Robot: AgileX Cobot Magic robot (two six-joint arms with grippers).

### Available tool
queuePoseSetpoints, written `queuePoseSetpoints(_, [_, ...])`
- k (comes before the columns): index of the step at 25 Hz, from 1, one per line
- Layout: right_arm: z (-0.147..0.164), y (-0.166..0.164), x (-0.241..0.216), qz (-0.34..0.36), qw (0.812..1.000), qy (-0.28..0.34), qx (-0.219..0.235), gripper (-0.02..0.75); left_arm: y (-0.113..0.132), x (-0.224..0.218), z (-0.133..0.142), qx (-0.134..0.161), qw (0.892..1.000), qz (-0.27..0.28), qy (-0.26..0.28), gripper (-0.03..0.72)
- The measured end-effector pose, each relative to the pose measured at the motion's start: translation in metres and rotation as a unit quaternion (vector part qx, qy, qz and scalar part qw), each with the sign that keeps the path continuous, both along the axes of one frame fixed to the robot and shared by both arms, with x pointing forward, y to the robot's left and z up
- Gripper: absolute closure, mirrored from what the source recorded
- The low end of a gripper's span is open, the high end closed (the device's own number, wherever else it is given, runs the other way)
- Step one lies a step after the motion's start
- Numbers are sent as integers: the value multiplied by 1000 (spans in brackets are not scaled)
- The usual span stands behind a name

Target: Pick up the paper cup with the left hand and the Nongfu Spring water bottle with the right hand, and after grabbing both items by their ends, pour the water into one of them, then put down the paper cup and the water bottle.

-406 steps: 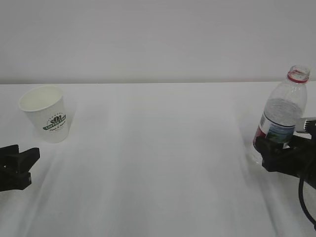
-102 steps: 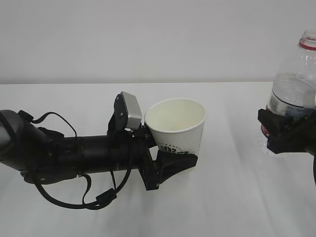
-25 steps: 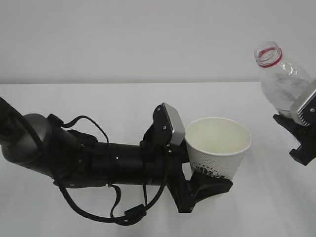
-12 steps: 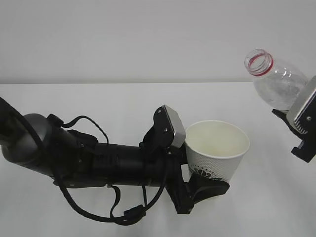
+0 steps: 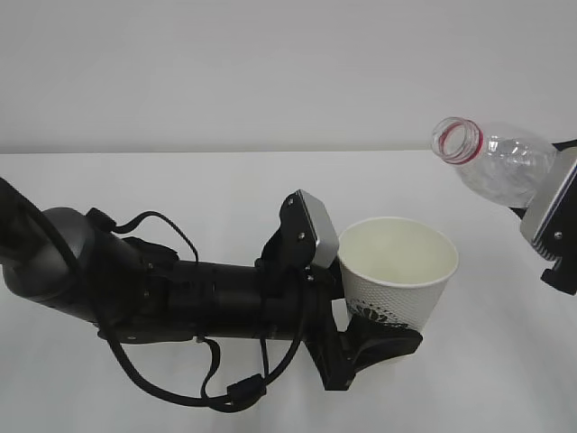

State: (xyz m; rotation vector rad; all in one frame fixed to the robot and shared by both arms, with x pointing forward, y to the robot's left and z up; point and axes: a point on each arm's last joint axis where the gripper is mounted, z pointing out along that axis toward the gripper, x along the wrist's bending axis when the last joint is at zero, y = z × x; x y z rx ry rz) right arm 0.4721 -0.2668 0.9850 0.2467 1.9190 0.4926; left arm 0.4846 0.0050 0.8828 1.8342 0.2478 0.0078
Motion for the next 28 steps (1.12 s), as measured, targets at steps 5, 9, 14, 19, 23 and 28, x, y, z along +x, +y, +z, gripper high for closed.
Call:
queuePoseSetpoints(5, [3,-2,2,-9,1000,-22,-11,297,0,0,1,-5,1000,-2,0,145])
queuePoseSetpoints(9, [4,-2,2,-8,999,-29,-15,297,0,0,1,-5,1000,-2,0,145])
queuePoseSetpoints(14, [7,-2,2,1,998,-47,-37,297,0,0,1,-5,1000,-2,0,145])
queuePoseSetpoints(19, [8,-1,3,10,996,-60,-61,297,-1,-1,2,-9,1000,-3,0,145])
queuePoseSetpoints(23, [9,-1,3,17,994,-70,-80,297,-1,-1,2,-9,1000,-3,0,145])
queuePoseSetpoints(28, [9,-1,3,24,992,-76,-102,297,-1,-1,2,-9,1000,-3,0,145])
